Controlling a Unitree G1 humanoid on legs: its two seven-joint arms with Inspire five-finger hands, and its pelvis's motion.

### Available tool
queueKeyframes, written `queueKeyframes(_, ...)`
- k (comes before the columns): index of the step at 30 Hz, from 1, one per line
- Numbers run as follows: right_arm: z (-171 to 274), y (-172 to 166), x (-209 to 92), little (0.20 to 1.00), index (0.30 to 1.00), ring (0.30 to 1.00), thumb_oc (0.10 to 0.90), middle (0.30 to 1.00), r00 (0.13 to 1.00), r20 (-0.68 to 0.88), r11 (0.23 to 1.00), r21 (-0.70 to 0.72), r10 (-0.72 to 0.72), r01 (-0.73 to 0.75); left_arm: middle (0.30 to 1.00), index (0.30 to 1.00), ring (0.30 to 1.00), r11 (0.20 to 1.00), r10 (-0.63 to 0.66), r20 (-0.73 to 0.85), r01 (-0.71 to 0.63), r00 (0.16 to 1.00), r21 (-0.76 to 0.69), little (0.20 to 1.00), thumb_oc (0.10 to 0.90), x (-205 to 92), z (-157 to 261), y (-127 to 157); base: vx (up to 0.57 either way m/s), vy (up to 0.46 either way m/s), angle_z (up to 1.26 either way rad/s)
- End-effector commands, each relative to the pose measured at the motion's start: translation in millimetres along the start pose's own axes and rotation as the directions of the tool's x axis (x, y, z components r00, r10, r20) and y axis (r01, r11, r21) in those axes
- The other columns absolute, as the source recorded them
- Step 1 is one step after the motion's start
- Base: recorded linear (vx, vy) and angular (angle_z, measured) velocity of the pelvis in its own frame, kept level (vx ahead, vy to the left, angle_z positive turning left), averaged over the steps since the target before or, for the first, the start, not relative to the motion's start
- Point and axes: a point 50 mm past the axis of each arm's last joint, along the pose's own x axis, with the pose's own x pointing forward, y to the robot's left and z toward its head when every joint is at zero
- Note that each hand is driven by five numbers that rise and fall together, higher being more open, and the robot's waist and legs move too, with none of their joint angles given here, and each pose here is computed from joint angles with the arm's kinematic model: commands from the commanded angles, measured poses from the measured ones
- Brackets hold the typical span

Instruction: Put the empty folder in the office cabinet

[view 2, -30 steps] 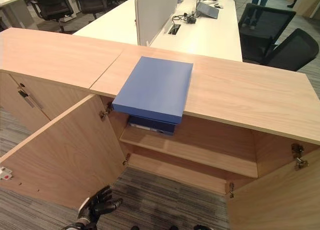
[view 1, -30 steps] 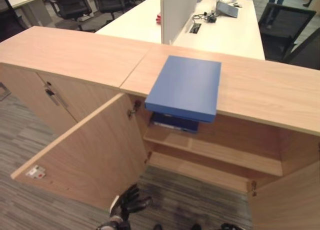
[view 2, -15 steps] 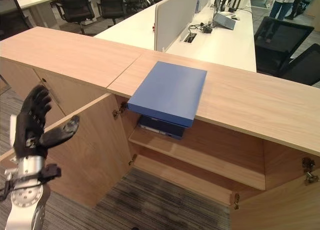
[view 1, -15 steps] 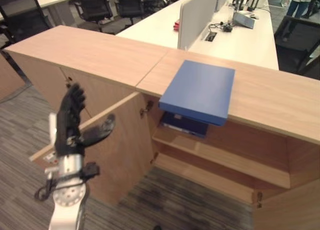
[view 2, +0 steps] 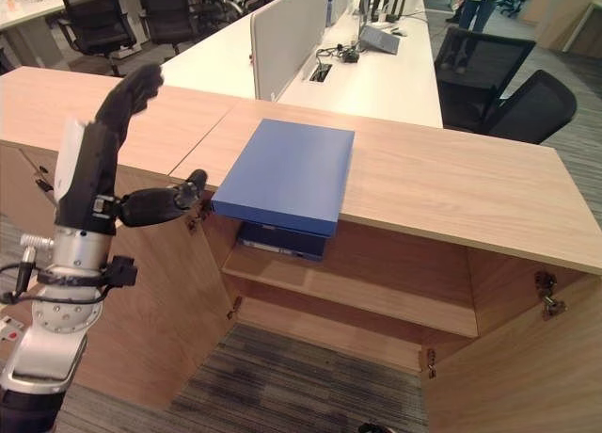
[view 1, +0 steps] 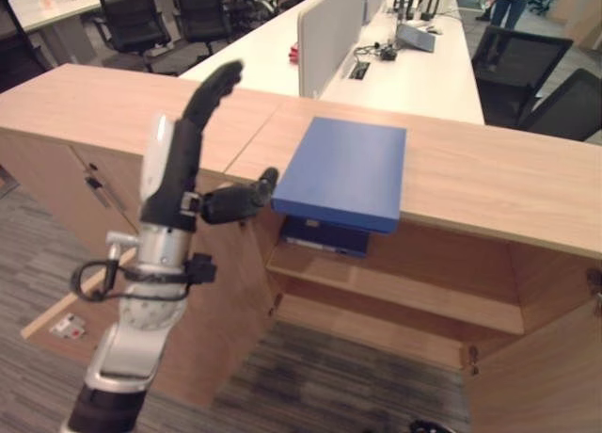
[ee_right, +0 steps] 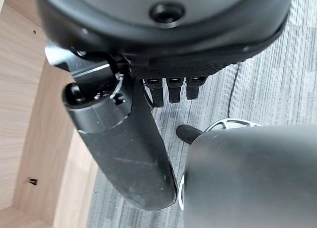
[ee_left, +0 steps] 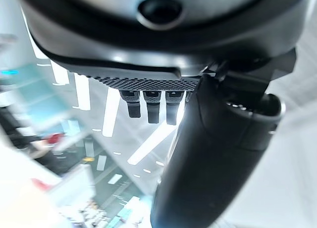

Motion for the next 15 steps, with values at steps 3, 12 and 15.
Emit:
queueKeyframes(3,6,9,1,0.900,0.900,0.900,0.800,0.900,0.999,0.017,0.993,-0.115,0.036,-0.033,0.900,0.900,0.900,0.985,-0.011,0.311,-0.042,0.950,0.165,0.900,0.800,30,45,11,0.01,0.006,-0.12)
queueKeyframes(12,2,5,1,0.900,0.900,0.900,0.800,0.900,1.000,-0.002,0.993,-0.113,0.026,-0.026,0.900,0.900,0.900,0.987,-0.119,0.387,0.068,0.914,0.142,0.900,0.800,31,61,-1,0.00,-0.001,-0.03)
queueKeyframes(15,2,4,1,0.900,0.900,0.900,0.800,0.900,1.000,-0.003,0.994,-0.110,0.027,-0.027,0.900,0.900,0.900,0.981,-0.161,0.387,0.105,0.908,0.162,0.900,0.800,33,61,-6,0.00,0.000,0.00)
